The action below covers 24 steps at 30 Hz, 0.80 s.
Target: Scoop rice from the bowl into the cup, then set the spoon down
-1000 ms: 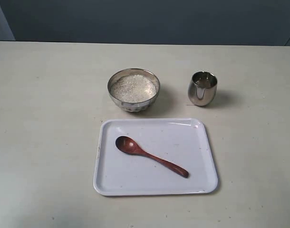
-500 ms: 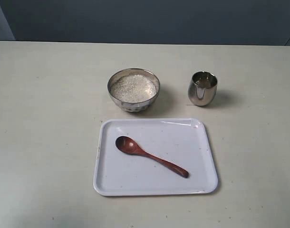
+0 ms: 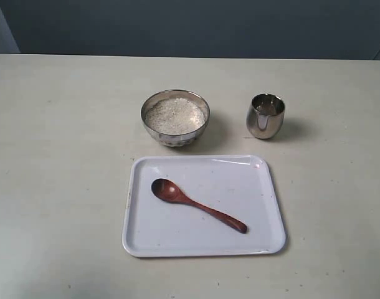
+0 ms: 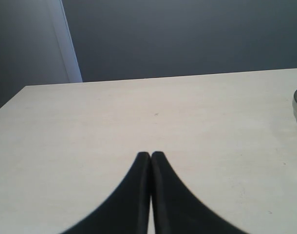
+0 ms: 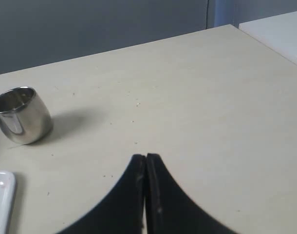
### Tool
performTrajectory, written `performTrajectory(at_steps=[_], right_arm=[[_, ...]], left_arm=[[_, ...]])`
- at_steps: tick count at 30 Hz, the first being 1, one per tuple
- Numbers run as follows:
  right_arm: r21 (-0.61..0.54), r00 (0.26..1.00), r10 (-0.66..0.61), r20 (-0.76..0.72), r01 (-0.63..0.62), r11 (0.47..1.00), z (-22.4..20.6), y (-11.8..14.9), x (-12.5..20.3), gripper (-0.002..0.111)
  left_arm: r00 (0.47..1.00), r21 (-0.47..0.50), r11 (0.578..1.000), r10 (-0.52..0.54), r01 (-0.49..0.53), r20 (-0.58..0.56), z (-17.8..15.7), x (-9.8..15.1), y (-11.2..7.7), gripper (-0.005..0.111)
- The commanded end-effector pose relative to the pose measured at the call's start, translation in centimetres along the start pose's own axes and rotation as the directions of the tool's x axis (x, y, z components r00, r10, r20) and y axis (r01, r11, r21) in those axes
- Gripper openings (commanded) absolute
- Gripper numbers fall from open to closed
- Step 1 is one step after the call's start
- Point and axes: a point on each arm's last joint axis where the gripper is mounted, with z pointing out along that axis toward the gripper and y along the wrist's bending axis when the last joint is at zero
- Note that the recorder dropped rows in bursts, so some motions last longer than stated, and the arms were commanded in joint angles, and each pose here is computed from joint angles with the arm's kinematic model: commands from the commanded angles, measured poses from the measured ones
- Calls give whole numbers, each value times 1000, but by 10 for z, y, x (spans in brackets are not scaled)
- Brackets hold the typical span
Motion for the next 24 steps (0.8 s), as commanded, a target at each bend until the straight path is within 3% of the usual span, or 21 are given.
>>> performTrajectory(at_steps=[1, 24], right_arm=[[4, 1000, -6, 5, 6, 1000, 0, 0, 0, 0], [-1, 1000, 8, 5, -8, 1000, 0, 0, 0, 0]], left_arm=[[1000, 3, 1000, -6, 6, 10, -1, -2, 0, 1], [1000, 3, 1000, -6, 6, 10, -1, -2, 0, 1]])
